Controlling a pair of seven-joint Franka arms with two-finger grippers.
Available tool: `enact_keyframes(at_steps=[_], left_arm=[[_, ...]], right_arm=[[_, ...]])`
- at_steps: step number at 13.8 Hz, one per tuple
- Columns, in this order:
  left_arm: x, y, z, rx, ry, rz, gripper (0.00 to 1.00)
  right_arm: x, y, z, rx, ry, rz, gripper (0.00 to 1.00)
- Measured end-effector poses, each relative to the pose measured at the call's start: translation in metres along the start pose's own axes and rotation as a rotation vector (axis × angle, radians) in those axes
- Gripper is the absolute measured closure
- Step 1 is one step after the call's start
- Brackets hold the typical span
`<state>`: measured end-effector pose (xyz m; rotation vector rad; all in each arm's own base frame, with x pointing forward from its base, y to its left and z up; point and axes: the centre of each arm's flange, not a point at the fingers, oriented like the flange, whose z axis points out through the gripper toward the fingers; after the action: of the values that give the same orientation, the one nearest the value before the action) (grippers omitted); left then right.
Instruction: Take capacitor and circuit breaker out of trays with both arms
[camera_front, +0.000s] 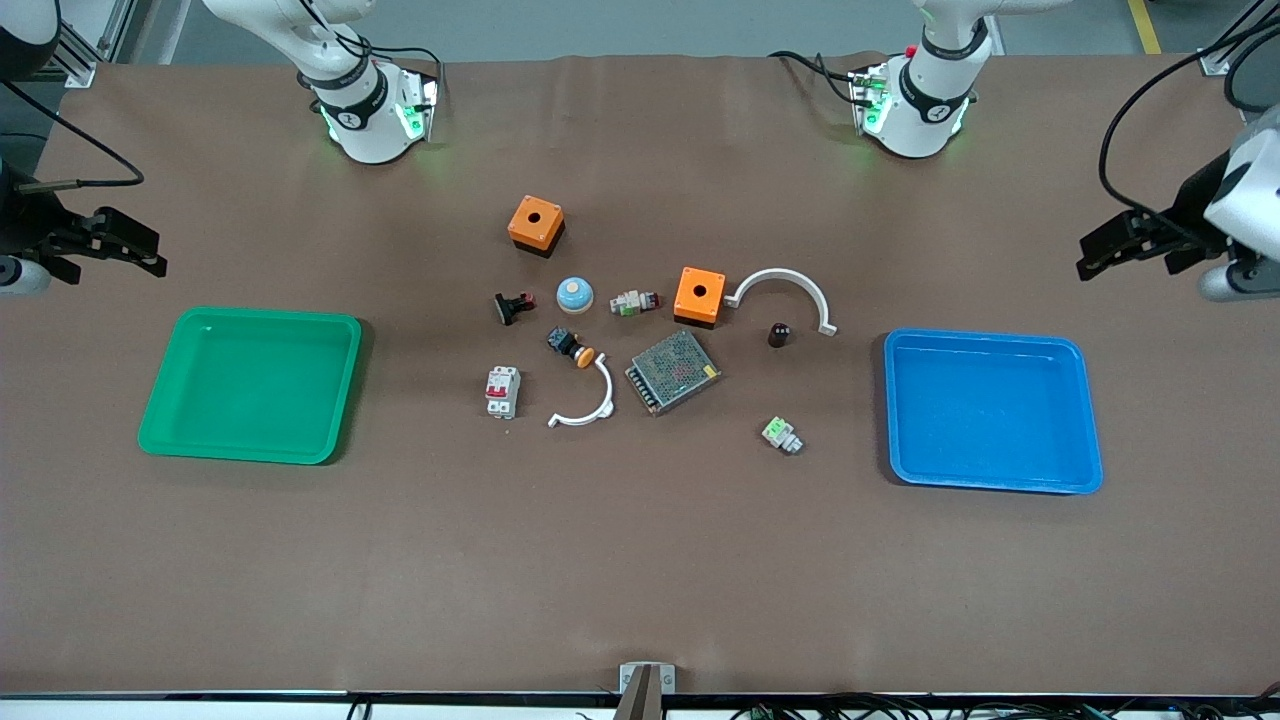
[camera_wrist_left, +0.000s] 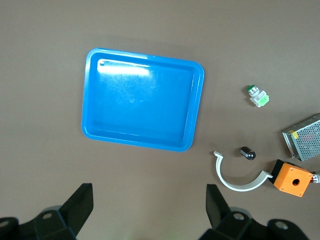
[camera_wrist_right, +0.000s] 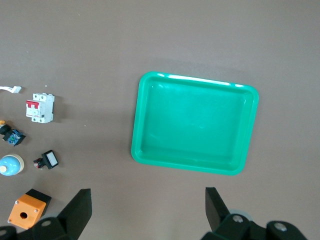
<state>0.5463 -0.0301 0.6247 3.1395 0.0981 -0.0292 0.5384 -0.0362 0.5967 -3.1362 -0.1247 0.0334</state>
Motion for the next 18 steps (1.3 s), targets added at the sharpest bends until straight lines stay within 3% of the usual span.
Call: enact_keyframes(at_steps=[4,8,18], left_arm=[[-0.005,-0.008,-0.009,-0.001,0.015,0.005,0.0],[-0.005,-0.011,-0.01,-0.001,0.016,0.012,0.0],[-0.005,-0.01,-0.018,-0.003,0.034,0.015,0.0]], right_arm=[[0.0,0.003,-0.001,0.008,0.008,0.009,0.0],[-0.001,-0.001,0.002,0.053,-0.004,0.029,0.0],[-0.001,0.001,0.003,0.038,-0.009,0.029,0.0]])
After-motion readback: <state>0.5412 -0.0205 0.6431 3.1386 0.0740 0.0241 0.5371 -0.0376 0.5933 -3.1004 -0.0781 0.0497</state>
